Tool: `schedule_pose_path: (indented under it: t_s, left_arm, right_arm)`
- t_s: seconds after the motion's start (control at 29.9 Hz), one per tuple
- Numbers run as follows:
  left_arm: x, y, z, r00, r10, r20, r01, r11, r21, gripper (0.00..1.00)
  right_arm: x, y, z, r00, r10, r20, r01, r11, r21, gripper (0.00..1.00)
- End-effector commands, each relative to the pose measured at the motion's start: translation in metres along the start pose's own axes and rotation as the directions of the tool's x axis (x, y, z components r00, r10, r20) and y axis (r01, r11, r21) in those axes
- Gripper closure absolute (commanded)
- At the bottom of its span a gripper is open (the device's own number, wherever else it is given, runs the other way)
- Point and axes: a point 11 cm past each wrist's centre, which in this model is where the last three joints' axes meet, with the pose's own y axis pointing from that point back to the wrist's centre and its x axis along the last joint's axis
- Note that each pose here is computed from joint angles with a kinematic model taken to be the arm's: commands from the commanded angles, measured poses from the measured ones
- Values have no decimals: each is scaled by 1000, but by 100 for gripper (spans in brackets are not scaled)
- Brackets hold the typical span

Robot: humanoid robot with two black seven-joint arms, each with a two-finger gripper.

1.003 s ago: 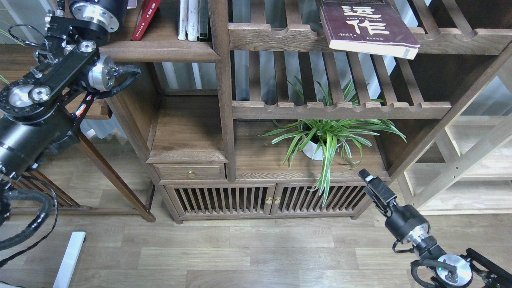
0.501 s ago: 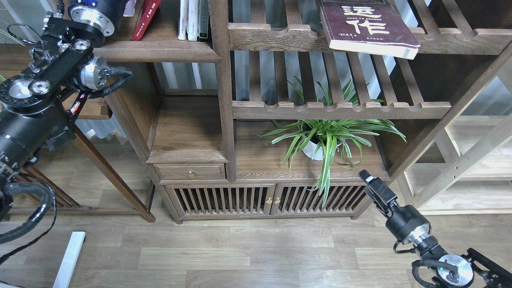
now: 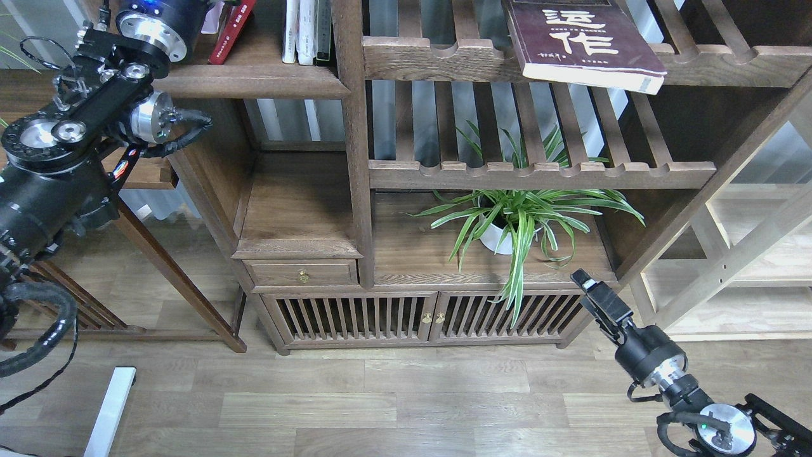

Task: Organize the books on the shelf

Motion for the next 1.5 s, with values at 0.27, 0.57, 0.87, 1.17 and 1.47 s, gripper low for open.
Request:
schedule_pose_path:
  t_s: [0.27,0.57,0.87,1.17,1.47]
  left_arm:
    - [6,-2,2,1000,9,16,-9,1000,2,84]
    - [10,-2,0,1000,20,18,-20,1000,10,73]
    - [12,-2,-1,999,25,22,-26,1000,13,64]
    - [9,-5,4,1000,24,13,-24,1000,2,64]
    - [-8,-20,46,1000,-1,-24,-1,997,-73,63]
  right_arm:
    - [3,4,4,1000,10,0,-10,1000,-12,1]
    - [4,7,-2,1000,16,-15,-16,1000,-11,1]
    - [5,8,-1,1000,18,-14,-18,1000,-14,2]
    - [6,8,1,1000,20,-13,-20,1000,-17,2]
    - [6,10,-1,1000,21,-16,-21,1000,-13,2]
